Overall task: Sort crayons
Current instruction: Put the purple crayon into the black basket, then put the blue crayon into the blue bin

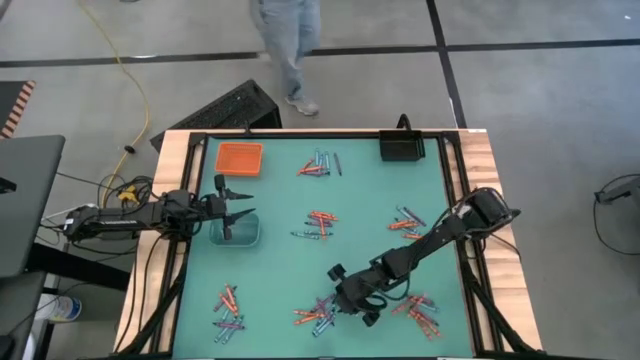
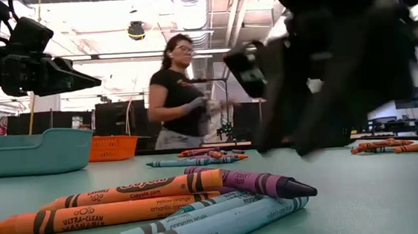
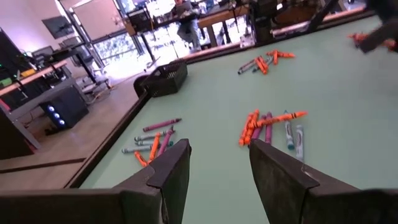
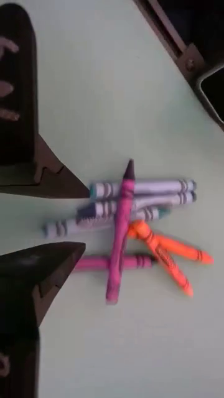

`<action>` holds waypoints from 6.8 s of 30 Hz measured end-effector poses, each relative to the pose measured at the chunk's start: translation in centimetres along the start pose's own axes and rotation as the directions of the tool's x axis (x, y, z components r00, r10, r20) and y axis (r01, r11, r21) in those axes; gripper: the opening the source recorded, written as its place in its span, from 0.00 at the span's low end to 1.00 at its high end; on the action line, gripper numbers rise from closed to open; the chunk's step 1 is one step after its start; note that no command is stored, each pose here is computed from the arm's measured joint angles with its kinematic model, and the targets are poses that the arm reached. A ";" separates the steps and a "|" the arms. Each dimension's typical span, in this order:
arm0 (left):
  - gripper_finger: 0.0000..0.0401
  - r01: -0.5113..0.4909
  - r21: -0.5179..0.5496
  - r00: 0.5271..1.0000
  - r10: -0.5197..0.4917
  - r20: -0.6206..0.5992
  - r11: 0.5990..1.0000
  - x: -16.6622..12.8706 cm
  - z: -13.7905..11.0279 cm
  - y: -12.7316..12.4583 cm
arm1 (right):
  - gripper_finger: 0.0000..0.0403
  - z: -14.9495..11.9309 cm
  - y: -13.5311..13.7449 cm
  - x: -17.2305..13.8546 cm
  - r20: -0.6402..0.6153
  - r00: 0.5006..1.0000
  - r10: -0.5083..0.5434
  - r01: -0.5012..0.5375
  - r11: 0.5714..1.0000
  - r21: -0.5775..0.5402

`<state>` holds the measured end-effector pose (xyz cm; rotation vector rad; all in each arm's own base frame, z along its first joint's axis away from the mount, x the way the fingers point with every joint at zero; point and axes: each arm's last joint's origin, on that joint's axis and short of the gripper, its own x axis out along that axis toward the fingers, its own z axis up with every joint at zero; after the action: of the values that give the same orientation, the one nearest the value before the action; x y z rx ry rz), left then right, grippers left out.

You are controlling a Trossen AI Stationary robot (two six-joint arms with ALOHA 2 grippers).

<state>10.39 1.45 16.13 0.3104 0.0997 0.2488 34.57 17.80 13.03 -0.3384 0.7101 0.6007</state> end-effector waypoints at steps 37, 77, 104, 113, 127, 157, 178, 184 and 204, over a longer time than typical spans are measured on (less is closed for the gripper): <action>0.39 0.014 0.005 0.999 -0.014 -0.031 1.000 0.2 -0.3 -0.1 | 0.01 -1.5 -0.9 0.5 -0.160 0.987 -0.014 0.029 0.995 0.094; 0.39 0.014 0.005 0.999 -0.014 -0.030 1.000 0.2 -0.2 -0.1 | 0.38 -1.5 -0.1 -2.3 -0.285 0.955 0.081 -0.005 0.966 0.259; 0.39 0.014 0.005 0.999 -0.014 -0.030 1.000 0.2 -0.3 -0.1 | 0.41 -3.3 -7.3 -3.4 -0.356 0.903 -0.242 0.386 0.822 0.420; 0.39 0.014 0.005 0.999 -0.014 -0.031 1.000 0.2 -0.3 -0.1 | 0.39 -5.4 -9.7 -3.3 -0.407 0.898 -0.166 0.375 0.772 0.513; 0.39 0.014 0.005 0.999 -0.014 -0.030 1.000 0.2 -0.3 -0.1 | 0.02 -5.6 -9.2 -3.3 -0.432 0.891 -0.140 0.368 0.781 0.504; 0.39 0.013 0.005 0.999 -0.013 -0.030 1.000 0.2 -0.3 -0.1 | 0.00 -8.5 -19.3 -26.0 -0.614 0.693 -0.378 0.677 0.634 0.374; 0.39 0.011 0.003 1.000 -0.011 -0.021 1.000 0.2 -0.2 -0.1 | 0.01 -23.0 -25.2 -34.1 -0.760 0.586 -0.279 0.767 0.492 0.411; 0.39 0.010 -0.075 1.000 -0.012 -0.023 0.997 0.2 -0.2 -0.1 | 0.06 -25.6 -25.9 -32.4 -0.772 0.608 -0.182 0.738 0.487 0.467; 0.39 0.377 -0.256 0.923 -0.337 0.187 0.890 0.0 2.9 -0.6 | 0.50 -17.7 -23.5 -35.5 -0.629 0.639 -0.443 0.769 0.351 0.534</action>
<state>10.96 0.09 18.72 0.0131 -0.0182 -0.1282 18.75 -23.13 27.14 0.1275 1.0702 -0.5951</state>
